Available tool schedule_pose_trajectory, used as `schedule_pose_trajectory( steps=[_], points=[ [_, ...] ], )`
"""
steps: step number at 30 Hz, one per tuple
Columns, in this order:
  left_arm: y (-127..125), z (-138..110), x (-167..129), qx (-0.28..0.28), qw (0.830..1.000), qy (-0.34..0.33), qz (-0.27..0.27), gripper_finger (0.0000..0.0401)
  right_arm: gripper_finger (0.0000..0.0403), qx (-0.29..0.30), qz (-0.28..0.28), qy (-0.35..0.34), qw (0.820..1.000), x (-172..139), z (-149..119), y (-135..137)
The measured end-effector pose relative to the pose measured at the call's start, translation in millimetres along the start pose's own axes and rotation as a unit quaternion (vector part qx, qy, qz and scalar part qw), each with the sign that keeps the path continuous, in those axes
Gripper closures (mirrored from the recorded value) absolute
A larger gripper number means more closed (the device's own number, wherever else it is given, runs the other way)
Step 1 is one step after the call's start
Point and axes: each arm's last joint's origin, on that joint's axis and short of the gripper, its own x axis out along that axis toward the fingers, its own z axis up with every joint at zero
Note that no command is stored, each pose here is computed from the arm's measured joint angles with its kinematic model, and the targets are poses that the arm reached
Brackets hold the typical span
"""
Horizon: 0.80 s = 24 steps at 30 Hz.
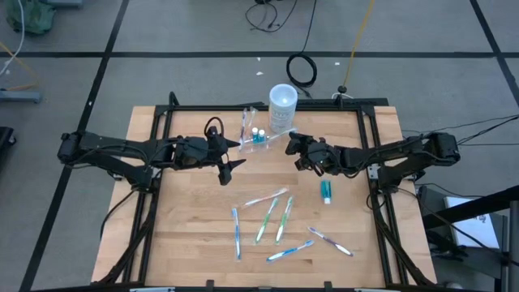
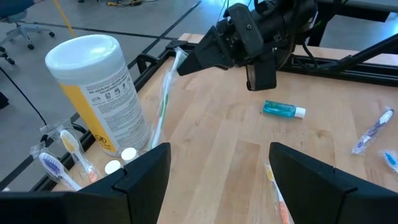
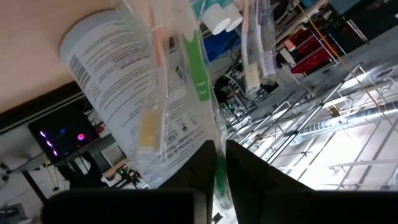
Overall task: Pick & Place toothbrushing station
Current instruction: Put the top left green toothbrush into the transparent organizer, then put the orange toothbrush into the transparent organizer
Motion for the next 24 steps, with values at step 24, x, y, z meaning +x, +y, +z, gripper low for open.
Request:
schedule_pose_trajectory(
  steps=[24],
  points=[
    [0, 0, 0, 0.000, 1.000, 0.000, 0.000, 0.0128, 0.0297, 0.247, -0.034, 0.042, 0.967, 2, -11, -7]
  ],
)
